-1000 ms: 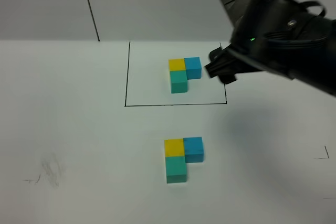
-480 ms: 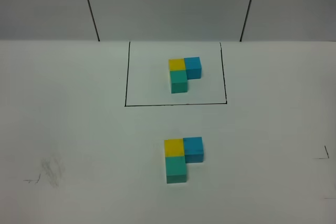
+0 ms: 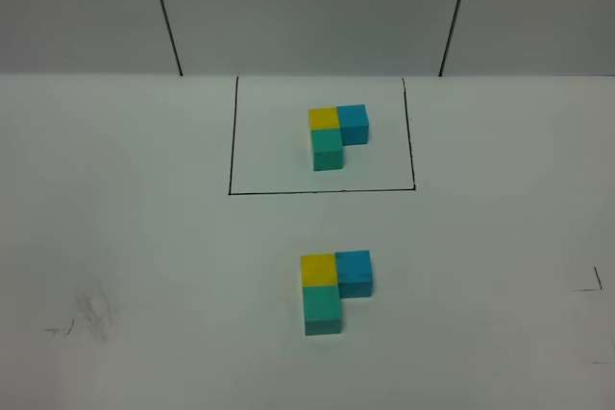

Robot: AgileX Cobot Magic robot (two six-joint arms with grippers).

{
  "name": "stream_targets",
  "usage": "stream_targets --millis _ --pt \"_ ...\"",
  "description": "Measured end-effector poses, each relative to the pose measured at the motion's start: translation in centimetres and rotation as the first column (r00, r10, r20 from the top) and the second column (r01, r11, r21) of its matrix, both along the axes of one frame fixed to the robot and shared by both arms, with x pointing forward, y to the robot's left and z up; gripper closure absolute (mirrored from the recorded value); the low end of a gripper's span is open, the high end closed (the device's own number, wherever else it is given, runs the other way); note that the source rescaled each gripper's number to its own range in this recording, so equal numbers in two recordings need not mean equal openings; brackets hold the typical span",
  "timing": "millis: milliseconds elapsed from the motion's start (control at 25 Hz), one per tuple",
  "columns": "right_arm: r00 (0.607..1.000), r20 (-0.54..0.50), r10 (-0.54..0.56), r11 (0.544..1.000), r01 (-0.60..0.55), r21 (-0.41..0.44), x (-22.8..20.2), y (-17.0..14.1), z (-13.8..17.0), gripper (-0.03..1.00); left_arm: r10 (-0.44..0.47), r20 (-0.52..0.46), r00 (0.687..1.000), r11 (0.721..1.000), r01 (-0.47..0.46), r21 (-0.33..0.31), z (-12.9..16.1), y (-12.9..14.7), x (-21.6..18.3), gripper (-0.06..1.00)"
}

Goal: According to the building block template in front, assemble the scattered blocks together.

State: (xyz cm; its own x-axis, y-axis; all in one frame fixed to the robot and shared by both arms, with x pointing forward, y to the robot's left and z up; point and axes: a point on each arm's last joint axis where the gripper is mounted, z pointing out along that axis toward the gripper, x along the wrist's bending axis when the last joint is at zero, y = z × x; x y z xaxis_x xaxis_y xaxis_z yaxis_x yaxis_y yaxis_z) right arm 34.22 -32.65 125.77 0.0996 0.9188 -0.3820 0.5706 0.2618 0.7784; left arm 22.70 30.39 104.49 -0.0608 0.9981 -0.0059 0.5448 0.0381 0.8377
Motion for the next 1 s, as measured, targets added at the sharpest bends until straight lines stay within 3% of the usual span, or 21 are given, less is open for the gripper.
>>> stream_targets --millis 280,600,840,1000 --pt "0.987 0.159 0.030 0.999 -0.034 0.019 -8.1 0.6 -5.5 -0.02 0.000 0.000 1.000 1.000 0.000 0.000 0.0 0.0 0.0 -0.02" --pt "0.937 0.348 -0.010 0.985 -0.051 0.163 -14.3 1.3 -13.3 0.01 0.001 0.000 1.000 1.000 -0.001 -0.001 0.0 0.0 0.0 -0.02" --pt "0.953 0.301 -0.020 0.954 -0.072 0.293 -13.3 1.8 -16.2 0.09 0.001 0.000 1.000 1.000 -0.001 -0.002 0.0 0.0 0.0 -0.02" --pt "0.968 0.251 -0.015 0.945 -0.069 0.321 -12.4 2.0 -17.6 0.17 0.001 0.000 1.000 1.000 -0.001 -0.002 0.0 0.0 0.0 -0.02"
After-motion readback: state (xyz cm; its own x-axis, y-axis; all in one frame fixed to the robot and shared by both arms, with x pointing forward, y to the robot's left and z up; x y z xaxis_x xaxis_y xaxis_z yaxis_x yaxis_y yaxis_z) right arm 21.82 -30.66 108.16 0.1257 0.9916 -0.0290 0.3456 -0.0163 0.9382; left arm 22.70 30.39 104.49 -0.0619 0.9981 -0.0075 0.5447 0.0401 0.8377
